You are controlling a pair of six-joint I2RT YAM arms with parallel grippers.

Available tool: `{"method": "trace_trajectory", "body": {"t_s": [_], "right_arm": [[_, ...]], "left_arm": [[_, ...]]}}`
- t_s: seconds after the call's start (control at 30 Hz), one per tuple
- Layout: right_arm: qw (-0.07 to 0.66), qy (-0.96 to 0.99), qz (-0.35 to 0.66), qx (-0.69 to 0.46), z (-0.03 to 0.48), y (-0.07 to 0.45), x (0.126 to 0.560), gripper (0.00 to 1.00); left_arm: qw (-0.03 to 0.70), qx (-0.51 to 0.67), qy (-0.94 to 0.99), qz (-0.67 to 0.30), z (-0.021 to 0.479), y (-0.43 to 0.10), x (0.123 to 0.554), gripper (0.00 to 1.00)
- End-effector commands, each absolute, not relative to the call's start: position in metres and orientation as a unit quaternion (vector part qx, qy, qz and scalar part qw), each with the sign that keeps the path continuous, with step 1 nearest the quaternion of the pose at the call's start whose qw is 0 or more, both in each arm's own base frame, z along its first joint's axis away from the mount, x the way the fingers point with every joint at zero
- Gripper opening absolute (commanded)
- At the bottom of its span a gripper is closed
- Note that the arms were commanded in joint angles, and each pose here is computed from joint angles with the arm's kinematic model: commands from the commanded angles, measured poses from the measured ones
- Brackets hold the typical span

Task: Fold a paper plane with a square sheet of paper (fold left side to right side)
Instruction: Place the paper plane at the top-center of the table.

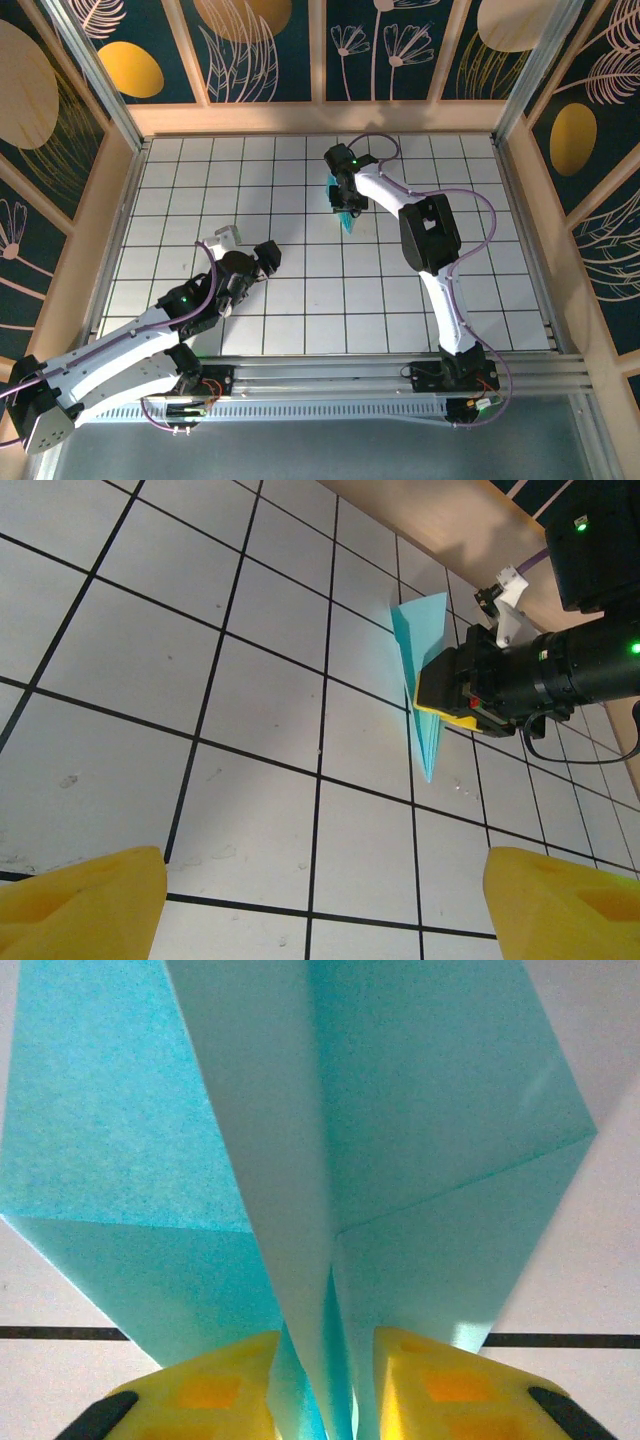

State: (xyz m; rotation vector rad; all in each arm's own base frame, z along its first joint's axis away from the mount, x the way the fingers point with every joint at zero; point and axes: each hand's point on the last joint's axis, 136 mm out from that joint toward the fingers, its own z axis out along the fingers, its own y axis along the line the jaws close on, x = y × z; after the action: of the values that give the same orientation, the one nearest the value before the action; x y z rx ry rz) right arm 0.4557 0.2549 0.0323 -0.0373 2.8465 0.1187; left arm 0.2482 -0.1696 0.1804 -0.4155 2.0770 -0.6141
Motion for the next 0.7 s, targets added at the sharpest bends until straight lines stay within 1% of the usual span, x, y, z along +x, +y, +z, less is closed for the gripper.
{"method": "trace_trajectory", "body": {"t_s": [0.0,0.3,0.6,0.67], "right_arm": [[0.125,0.991,0.047,0.010,0.021,0.258,0.446,0.25],[0.113,0.991,0.046,0.046,0.018,0.257,0.443,0.20],[0.120,0.989,0.051,0.062,0.026,0.261,0.452,0.21],[0.118,0.990,0.053,0.055,0.026,0.271,0.447,0.22]], "left_arm": [[0.460,-0.177,0.835,-0.245,0.191,-0.166,0.252,0.82],[0.458,-0.171,0.838,-0.241,0.190,-0.170,0.254,0.82],[0.456,-0.169,0.840,-0.241,0.189,-0.173,0.255,0.83],[0.455,-0.168,0.840,-0.241,0.188,-0.173,0.255,0.83]]}}
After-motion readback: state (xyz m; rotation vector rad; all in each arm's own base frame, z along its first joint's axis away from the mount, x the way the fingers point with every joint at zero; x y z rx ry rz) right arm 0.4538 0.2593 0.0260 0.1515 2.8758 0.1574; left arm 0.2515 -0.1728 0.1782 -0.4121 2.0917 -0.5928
